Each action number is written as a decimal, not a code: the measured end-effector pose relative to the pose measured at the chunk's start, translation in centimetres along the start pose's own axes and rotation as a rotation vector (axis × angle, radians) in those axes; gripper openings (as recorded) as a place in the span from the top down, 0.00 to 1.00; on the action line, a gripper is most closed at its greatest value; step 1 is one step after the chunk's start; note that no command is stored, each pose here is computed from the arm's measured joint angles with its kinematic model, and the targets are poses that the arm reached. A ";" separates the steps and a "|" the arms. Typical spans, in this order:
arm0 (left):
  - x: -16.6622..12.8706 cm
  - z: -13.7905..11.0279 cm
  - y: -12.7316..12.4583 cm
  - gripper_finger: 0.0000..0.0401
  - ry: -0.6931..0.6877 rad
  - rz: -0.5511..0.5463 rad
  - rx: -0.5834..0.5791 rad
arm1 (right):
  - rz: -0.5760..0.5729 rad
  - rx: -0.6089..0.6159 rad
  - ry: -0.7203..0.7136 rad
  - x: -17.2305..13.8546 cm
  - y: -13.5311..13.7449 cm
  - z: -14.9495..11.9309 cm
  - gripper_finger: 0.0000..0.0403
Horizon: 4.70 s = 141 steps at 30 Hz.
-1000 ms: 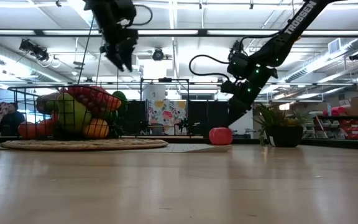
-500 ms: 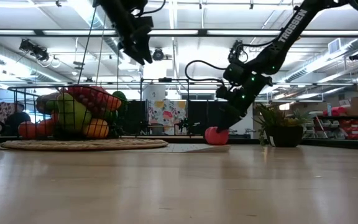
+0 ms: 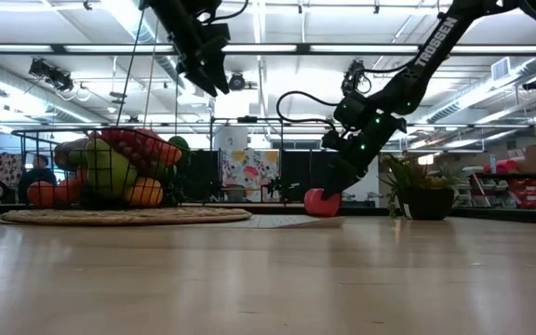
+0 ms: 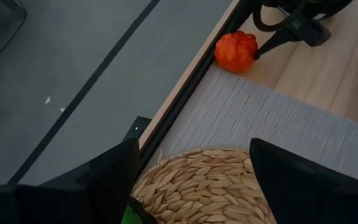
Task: Build produce basket
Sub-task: Put the orange pumpkin into the wire basket
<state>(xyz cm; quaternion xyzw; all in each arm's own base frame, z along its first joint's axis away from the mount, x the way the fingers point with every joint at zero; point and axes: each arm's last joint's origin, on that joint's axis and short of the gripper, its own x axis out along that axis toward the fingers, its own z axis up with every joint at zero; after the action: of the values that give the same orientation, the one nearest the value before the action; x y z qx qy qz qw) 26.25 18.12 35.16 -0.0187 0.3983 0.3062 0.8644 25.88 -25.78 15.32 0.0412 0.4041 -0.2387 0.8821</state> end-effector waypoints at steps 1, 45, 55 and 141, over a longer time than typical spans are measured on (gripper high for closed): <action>0.0 0.0 0.0 0.22 -0.001 0.000 -0.008 | 0.000 0.000 0.000 0.0 0.0 0.0 0.22; -0.4 0.7 -2.5 0.22 -0.120 -0.231 0.364 | 0.324 0.020 -0.392 -9.8 5.8 6.5 0.37; -0.4 0.6 -2.5 0.22 -0.100 -0.237 0.320 | -0.079 -0.055 -0.039 -4.1 3.0 2.7 0.27; -2.0 2.2 -7.8 0.22 -0.411 -0.479 0.707 | 1.038 0.069 -0.661 -9.8 8.7 13.4 0.14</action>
<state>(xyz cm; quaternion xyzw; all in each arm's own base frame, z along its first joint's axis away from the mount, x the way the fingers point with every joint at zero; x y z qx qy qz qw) 30.99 11.37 36.38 0.2462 0.2833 -0.0590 0.9250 33.61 -17.81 30.41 0.1847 0.0286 0.2087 0.9600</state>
